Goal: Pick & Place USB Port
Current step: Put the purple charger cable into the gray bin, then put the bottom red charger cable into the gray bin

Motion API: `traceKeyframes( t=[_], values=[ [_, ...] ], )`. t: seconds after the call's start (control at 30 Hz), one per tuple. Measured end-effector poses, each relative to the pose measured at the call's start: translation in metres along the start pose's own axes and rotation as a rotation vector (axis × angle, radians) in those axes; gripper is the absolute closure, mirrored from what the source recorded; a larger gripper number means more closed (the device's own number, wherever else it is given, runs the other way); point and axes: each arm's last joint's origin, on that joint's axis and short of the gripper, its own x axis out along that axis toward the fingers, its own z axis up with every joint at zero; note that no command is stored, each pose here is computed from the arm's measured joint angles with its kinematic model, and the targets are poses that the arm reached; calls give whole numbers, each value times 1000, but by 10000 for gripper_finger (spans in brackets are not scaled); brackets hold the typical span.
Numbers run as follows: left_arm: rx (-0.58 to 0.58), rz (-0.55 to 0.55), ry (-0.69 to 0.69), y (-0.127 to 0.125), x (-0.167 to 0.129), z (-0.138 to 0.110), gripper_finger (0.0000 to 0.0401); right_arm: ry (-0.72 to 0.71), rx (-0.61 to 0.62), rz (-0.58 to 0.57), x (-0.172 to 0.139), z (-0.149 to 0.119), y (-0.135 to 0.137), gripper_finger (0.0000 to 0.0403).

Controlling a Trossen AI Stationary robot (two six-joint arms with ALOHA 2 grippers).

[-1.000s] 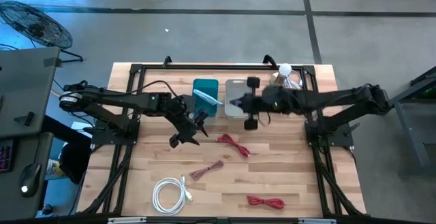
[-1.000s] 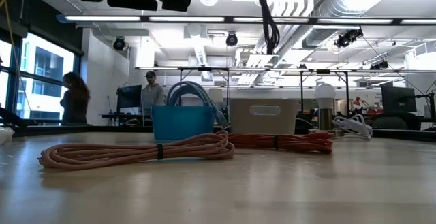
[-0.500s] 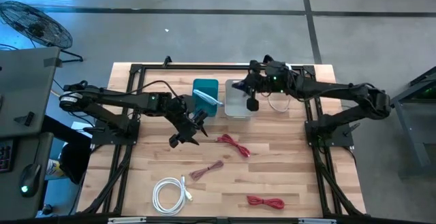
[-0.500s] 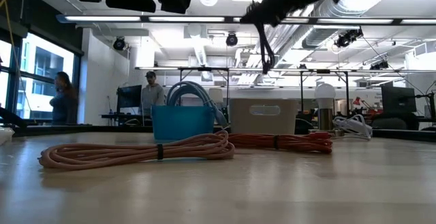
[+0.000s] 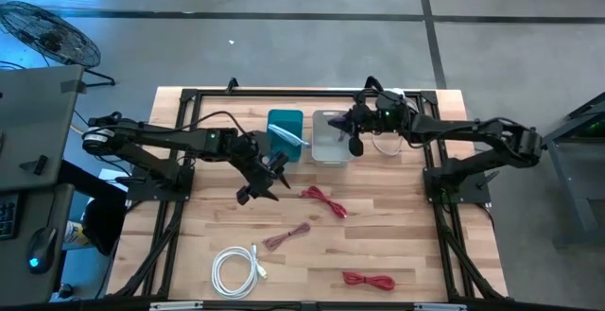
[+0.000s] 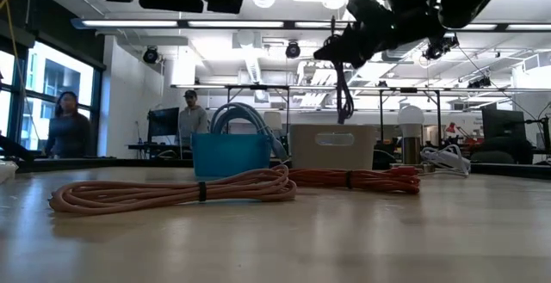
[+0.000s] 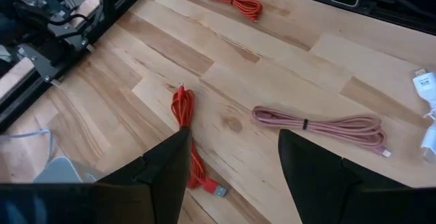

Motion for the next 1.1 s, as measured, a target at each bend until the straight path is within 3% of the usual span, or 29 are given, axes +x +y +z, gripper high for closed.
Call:
traceKeyframes(
  t=[0.4, 0.67, 0.9, 1.1],
  values=[
    [12, 49, -2, 3, 0, 2, 185, 55, 43, 53, 24, -27, -3, 403],
    [-9, 53, 2, 3, 0, 2, 185, 75, 44, -19, 24, -30, -6, 398],
    [-22, 68, 35, 3, 0, 0, 185, 94, 106, -108, 24, -31, -8, 359],
    [-22, 114, 80, 4, 0, -1, 185, 104, 138, -127, 24, -32, -7, 300]
  ],
)
